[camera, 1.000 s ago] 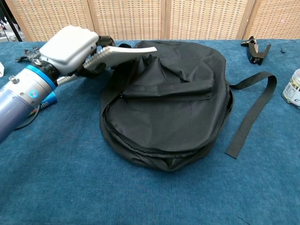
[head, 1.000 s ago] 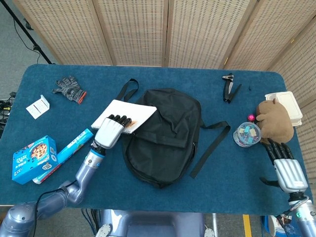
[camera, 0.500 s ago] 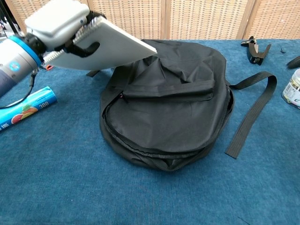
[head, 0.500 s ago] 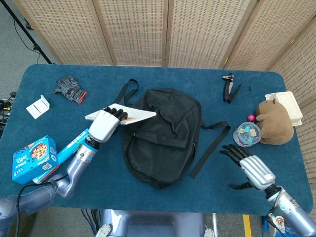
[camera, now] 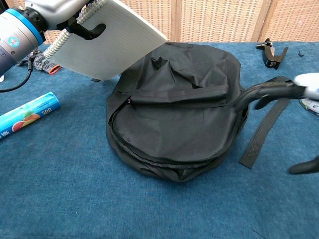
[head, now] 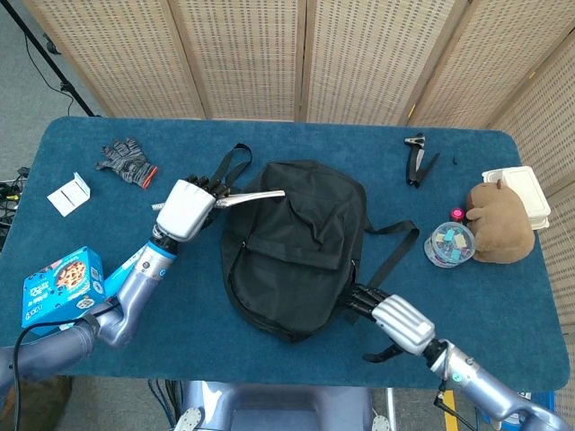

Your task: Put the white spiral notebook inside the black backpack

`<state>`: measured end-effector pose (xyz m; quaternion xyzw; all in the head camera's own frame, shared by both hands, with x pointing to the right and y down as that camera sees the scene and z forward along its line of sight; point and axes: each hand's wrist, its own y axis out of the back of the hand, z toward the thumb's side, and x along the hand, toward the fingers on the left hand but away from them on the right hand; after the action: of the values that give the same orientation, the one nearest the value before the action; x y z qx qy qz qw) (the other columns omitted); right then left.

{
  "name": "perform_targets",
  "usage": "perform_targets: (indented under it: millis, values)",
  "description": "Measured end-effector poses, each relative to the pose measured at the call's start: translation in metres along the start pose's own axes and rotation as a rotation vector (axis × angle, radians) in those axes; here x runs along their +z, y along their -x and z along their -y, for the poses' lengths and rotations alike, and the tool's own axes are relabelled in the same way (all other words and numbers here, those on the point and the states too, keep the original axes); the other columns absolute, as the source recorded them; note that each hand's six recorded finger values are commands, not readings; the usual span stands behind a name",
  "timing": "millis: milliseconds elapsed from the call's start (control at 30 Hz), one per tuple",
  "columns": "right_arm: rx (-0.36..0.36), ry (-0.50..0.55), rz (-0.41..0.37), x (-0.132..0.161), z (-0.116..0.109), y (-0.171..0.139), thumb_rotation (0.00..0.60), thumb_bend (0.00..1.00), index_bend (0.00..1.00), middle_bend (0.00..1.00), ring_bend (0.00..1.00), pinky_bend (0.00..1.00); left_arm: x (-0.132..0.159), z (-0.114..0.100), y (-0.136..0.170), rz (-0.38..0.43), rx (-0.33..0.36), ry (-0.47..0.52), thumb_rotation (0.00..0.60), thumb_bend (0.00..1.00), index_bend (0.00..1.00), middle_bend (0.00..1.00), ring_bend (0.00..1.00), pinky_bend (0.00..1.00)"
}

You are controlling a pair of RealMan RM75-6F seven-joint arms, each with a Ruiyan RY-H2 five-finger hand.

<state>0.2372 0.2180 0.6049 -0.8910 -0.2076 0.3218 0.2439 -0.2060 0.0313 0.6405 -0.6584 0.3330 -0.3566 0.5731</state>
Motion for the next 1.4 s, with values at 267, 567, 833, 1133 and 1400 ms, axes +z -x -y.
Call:
perform_targets:
  millis: [267, 567, 833, 1133, 1400]
  values:
    - [-0.018, -0.058, -0.085, 0.019, 0.014, 0.038, 0.600, 0.00, 0.25, 0.17, 0.07, 0.18, -0.006, -0.003, -0.001, -0.020, 0.006, 0.018, 0.600, 0.56, 0.73, 0.59, 0.58, 0.65]
    - [-0.038, -0.171, -0.112, 0.016, 0.035, 0.065, 0.600, 0.00, 0.27, 0.19, 0.07, 0.18, -0.013, -0.004, 0.002, -0.032, 0.011, 0.023, 0.600, 0.56, 0.73, 0.59, 0.58, 0.65]
    - [-0.039, -0.265, -0.108, 0.006, 0.041, 0.069, 0.600, 0.00, 0.33, 0.23, 0.10, 0.22, -0.018, -0.008, 0.005, -0.038, 0.019, 0.026, 0.600, 0.56, 0.73, 0.59, 0.58, 0.65]
    - [-0.076, -0.234, -0.089, 0.005, 0.042, 0.081, 0.600, 0.16, 0.39, 0.29, 0.16, 0.27, -0.022, -0.009, 0.011, -0.041, 0.019, 0.025, 0.600, 0.56, 0.73, 0.59, 0.58, 0.65]
    - [-0.092, -0.212, -0.065, 0.002, 0.041, 0.088, 0.600, 0.42, 0.46, 0.37, 0.23, 0.35, -0.030, -0.010, 0.014, -0.052, 0.021, 0.023, 0.600, 0.56, 0.74, 0.59, 0.58, 0.65]
